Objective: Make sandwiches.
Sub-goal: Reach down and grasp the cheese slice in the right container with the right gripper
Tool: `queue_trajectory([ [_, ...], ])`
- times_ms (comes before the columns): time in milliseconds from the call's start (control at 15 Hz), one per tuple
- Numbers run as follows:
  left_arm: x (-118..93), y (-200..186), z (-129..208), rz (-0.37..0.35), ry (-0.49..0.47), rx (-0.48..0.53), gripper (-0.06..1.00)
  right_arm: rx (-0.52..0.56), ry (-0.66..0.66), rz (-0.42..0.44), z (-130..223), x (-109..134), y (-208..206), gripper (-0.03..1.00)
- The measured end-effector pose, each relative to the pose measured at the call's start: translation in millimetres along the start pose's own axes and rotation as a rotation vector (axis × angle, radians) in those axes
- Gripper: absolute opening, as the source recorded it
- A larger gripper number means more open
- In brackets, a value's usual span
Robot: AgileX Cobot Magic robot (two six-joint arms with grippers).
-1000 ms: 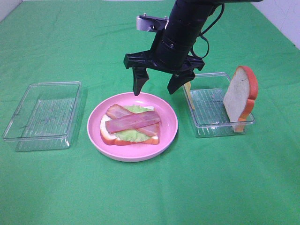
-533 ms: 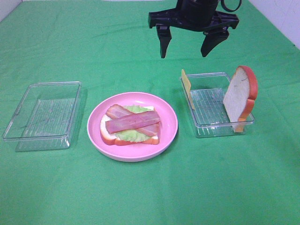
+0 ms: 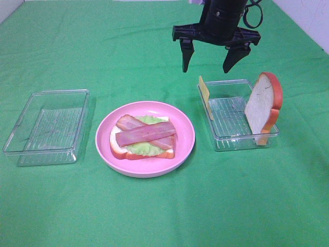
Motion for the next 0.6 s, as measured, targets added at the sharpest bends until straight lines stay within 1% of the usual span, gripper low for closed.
queue_trajectory([
  [200,0,0,0,0.000,0.000,0.000,0.97,0.055,0.009,0.004,2,-5,26,0.86],
  [467,0,0,0,0.000,0.000,0.000,0.97,0.097,0.020,0.001,4,-17,49,0.86],
  [533,0,0,0,0.000,0.000,0.000,0.97,0.089,0.037,-0.024,1,-19,58,0.86],
  [600,0,0,0,0.000,0.000,0.000,0.97,0.070,0.046,-0.031,-2,-21,59,0.86],
])
Point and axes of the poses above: a point on each arm's last joint axis where the gripper is mounted, y pointing out along that axis toward the gripper, x along the wrist's bending axis when the last joint is at zero, z = x × y, the point moved 7 cm from there along y, pointing out along that axis toward the gripper, and after that the axes turned 11 degrees about -y, right-handed, at the moved point
